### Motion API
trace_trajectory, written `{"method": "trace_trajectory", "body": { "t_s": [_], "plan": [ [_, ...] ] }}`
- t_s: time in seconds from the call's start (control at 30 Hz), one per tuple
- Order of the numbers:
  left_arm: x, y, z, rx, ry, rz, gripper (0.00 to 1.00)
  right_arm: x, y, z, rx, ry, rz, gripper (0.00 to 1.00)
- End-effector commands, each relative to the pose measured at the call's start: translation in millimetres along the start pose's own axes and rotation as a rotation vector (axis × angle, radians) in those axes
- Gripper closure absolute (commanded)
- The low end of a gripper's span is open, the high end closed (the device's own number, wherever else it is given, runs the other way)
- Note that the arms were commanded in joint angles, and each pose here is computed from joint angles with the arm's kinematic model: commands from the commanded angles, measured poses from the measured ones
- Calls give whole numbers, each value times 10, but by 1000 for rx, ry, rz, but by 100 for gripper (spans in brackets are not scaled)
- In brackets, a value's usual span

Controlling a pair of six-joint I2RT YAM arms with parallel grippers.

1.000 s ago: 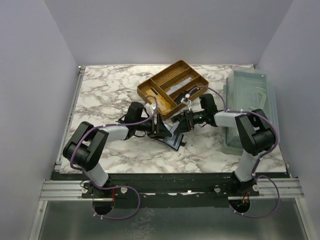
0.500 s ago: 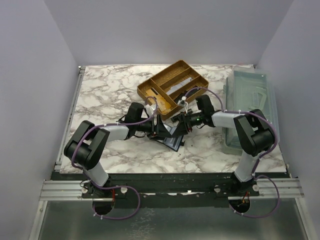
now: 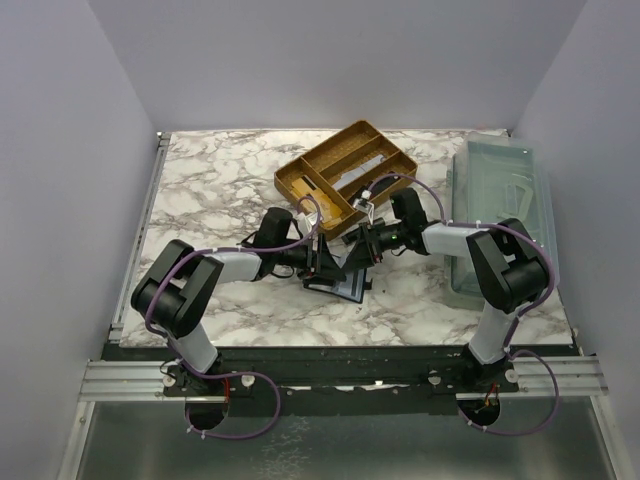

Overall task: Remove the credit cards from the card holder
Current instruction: Remove the credit card from the card holder.

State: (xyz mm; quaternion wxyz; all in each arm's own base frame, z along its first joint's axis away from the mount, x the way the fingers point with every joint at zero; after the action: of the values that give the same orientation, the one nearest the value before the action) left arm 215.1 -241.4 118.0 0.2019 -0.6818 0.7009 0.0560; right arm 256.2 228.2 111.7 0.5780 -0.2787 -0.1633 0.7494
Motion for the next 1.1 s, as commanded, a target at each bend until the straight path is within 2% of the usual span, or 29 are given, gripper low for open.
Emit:
{"method": "trace_trajectory", "body": {
  "t_s": [0.0, 0.13, 0.4, 0.7, 0.87, 1.07],
  "plan": [
    [20, -72, -211, 87, 110, 26, 45, 46, 2, -57, -34, 26, 8, 59],
    [3, -82, -235, 105, 109, 12, 49, 51, 15, -129, -7, 53, 32, 54],
    [-12, -91, -234, 124, 89, -16, 51, -32, -69, 2, 36, -16, -8, 36],
    [-19, -98, -232, 139, 73, -27, 54, -157, -122, 7, 133, -29, -74, 39],
    [-17, -103, -215, 142, 49, -35, 55, -183, -148, -33, 188, 33, -98, 48],
    [-25, -114, -198, 142, 24, -45, 55, -180, -147, -60, 211, 49, -97, 50]
  ]
}}
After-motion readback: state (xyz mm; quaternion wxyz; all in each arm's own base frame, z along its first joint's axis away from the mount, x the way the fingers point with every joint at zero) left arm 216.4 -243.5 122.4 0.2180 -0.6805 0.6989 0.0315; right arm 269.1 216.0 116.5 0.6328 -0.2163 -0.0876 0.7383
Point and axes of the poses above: each gripper's point midway between its finger pads, its own x axis out along the fingers, its own z axis along the line the jaws close on, y = z × x, the point moved 7 cm from there along -x, back along the fingers
